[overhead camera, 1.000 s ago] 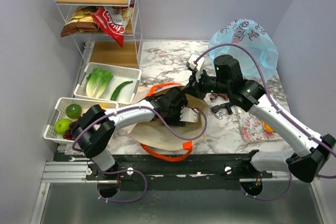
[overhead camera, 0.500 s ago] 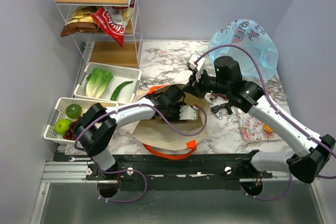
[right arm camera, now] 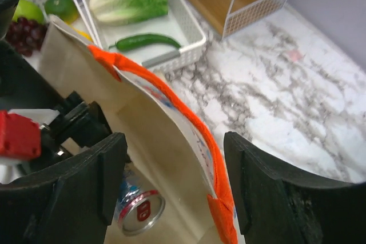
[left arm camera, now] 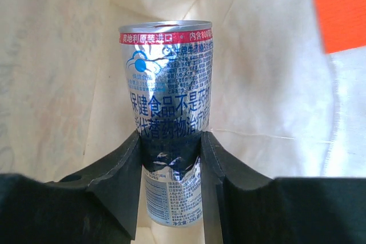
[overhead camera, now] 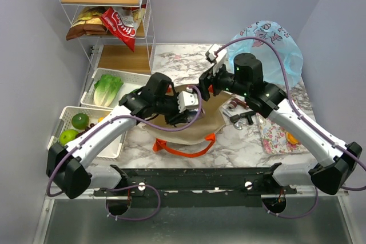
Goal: Untie the knot of the grocery bags and take out the mixed food
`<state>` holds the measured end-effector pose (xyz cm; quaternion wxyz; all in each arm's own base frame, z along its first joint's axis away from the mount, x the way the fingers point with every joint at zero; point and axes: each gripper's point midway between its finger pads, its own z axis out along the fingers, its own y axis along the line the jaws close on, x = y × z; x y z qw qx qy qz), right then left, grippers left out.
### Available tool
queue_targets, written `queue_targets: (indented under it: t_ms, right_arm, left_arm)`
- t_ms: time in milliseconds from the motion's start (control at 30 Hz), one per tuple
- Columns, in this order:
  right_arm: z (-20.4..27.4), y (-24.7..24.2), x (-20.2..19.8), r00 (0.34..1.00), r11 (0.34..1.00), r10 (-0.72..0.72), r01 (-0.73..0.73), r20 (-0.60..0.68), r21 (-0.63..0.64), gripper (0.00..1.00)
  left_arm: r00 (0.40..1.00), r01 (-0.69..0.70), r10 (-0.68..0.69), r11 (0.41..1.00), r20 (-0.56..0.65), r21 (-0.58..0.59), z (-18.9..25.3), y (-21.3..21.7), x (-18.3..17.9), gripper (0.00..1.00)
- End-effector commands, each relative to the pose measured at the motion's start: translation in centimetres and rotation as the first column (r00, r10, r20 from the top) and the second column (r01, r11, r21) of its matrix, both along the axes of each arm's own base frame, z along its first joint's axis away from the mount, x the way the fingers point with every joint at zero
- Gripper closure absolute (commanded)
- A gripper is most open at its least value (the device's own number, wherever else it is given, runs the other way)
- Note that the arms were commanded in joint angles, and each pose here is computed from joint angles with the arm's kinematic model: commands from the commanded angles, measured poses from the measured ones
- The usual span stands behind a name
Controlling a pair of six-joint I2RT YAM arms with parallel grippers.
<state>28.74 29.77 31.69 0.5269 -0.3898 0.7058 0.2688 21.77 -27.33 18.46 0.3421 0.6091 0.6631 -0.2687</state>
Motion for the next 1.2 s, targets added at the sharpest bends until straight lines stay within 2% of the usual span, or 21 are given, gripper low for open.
queue_targets:
  t_ms: [0, 100, 200, 333, 433, 633, 900, 1067, 1167]
  right_arm:
    - [8.0, -0.3, 1.0, 0.988, 0.979, -0.1, 0.076, 0.117, 0.189, 0.23]
    - [12.0, -0.2, -0.1, 0.988, 0.957, -0.08, 0.038, 0.135, 0.288, 0.21]
    - [14.3, 0.3, -2.2, 0.992, 0.94, 0.006, -0.049, 0.126, 0.338, 0.2]
    - [13.7, 1.5, -5.7, 0.979, 0.919, 0.194, -0.206, 0.069, 0.337, 0.19]
    - [12.2, 2.0, -6.5, 0.97, 0.913, 0.244, -0.23, -0.001, 0.338, 0.19]
    - [11.1, 2.3, -5.2, 0.979, 0.929, 0.199, -0.175, -0.043, 0.326, 0.19]
    - [10.8, 2.8, -3.8, 0.985, 0.933, 0.157, -0.124, -0.072, 0.338, 0.2]
    - [12.2, 1.5, -1.4, 0.998, 0.933, -0.007, 0.028, -0.059, 0.36, 0.19]
    - [15.5, 0.3, -1.1, 0.997, 0.894, -0.076, 0.08, -0.027, 0.441, 0.19]
  left_arm:
    - [0.999, -0.035, 0.034, 0.967, -0.008, -0.252, 7.9, 0.1, 0.3, 1.0]
    - [0.994, -0.086, 0.106, 0.929, 0.035, -0.359, 11.5, 0.9, 1.7, 1.0]
    - [0.98, -0.113, 0.175, 0.88, 0.094, -0.461, 15.0, 1.3, 2.8, 1.0]
    - [0.956, -0.124, 0.253, 0.811, 0.151, -0.572, 19.3, 1.7, 3.4, 1.0]
    - [0.948, -0.114, 0.275, 0.768, 0.164, -0.63, 21.9, 1.7, 3.4, 1.0]
    - [0.946, -0.066, 0.266, 0.721, 0.187, -0.69, 25.4, 1.5, 2.8, 1.0]
    - [0.959, -0.037, 0.227, 0.693, 0.17, -0.72, 26.7, 1.2, 1.8, 1.0]
    - [0.957, -0.041, 0.236, 0.685, 0.168, -0.727, 27.1, 1.3, 1.8, 1.0]
    - [0.954, -0.053, 0.251, 0.678, 0.162, -0.733, 27.3, 1.5, 1.8, 1.0]
